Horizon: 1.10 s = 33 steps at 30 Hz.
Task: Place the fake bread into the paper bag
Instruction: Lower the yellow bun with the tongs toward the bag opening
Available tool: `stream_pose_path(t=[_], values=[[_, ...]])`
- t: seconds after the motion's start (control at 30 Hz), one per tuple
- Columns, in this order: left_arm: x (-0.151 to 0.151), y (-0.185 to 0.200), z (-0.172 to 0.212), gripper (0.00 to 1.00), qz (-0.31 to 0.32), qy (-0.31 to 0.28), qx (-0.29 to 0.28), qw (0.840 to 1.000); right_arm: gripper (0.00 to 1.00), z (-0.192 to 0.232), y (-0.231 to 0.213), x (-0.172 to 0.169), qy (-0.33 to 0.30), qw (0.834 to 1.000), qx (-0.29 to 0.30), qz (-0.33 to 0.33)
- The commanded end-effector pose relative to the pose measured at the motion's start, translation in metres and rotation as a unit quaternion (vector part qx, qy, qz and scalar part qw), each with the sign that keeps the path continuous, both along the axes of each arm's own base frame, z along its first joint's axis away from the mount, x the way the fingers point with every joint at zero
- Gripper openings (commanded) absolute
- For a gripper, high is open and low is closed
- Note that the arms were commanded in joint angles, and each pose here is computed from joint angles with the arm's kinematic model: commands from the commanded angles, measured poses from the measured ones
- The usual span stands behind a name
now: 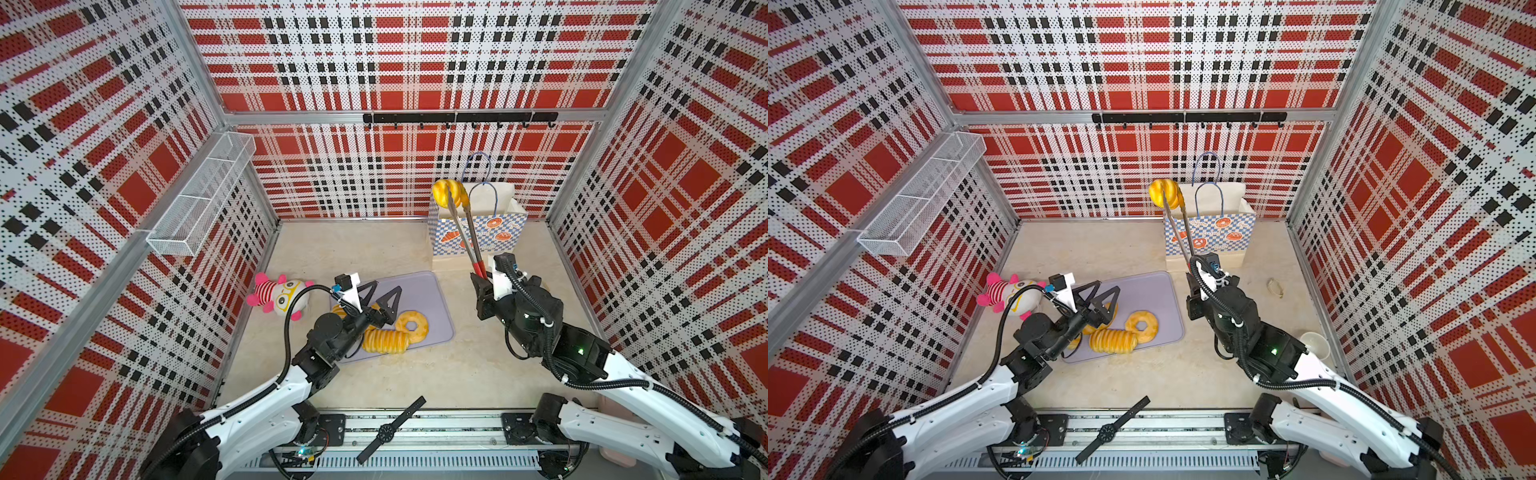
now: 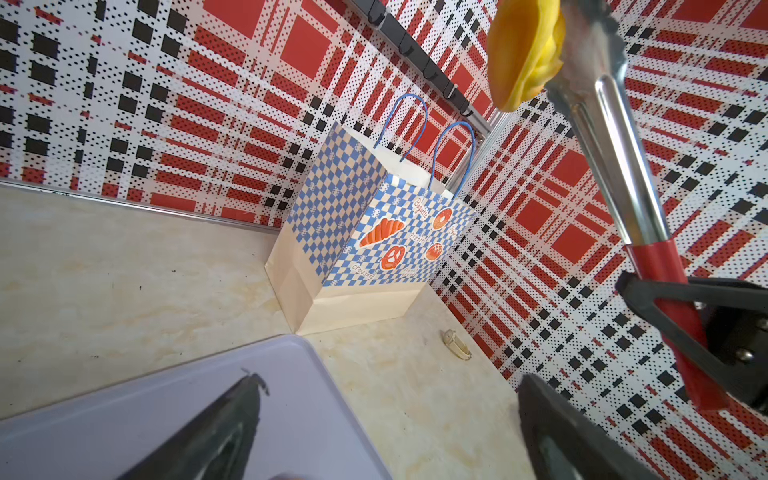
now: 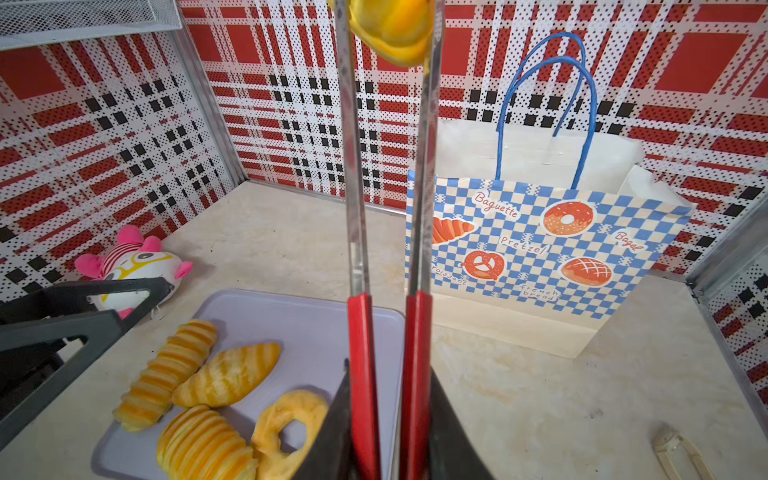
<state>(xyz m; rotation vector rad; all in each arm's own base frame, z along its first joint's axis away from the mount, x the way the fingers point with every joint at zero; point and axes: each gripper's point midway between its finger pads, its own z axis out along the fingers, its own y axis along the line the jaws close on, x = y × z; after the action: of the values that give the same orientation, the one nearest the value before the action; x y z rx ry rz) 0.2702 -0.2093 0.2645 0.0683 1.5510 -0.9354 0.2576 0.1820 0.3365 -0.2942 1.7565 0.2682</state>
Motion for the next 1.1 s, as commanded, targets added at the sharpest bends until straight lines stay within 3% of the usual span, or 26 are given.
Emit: stream_pose_path(t=[0.0,0.33,0.5,0.7,1.07], values=[[-0.005,-0.001,0.006,0.98,-0.003,-0.022,0.002,1.0,0.24,0.018,-0.008,0.009,-0.03,0.999,0.021,-0.027],[-0.005,0.006,0.002,0.98,0.014,-0.028,0.008,0.999,0.23,-0.007,-0.027,0.043,0.016,0.998,0.05,-0.044],[-0.008,0.002,0.004,0.98,0.0,-0.029,0.003,1.0,0.23,-0.035,-0.011,0.06,0.056,0.998,0.025,-0.035],[-0.006,0.001,-0.001,0.98,0.002,-0.025,0.007,1.0,0.23,-0.03,0.0,0.067,0.051,0.998,0.033,-0.023],[-0.005,-0.001,-0.002,0.98,-0.002,-0.023,0.009,1.0,0.23,-0.028,-0.001,0.093,0.061,0.996,0.015,-0.061]])
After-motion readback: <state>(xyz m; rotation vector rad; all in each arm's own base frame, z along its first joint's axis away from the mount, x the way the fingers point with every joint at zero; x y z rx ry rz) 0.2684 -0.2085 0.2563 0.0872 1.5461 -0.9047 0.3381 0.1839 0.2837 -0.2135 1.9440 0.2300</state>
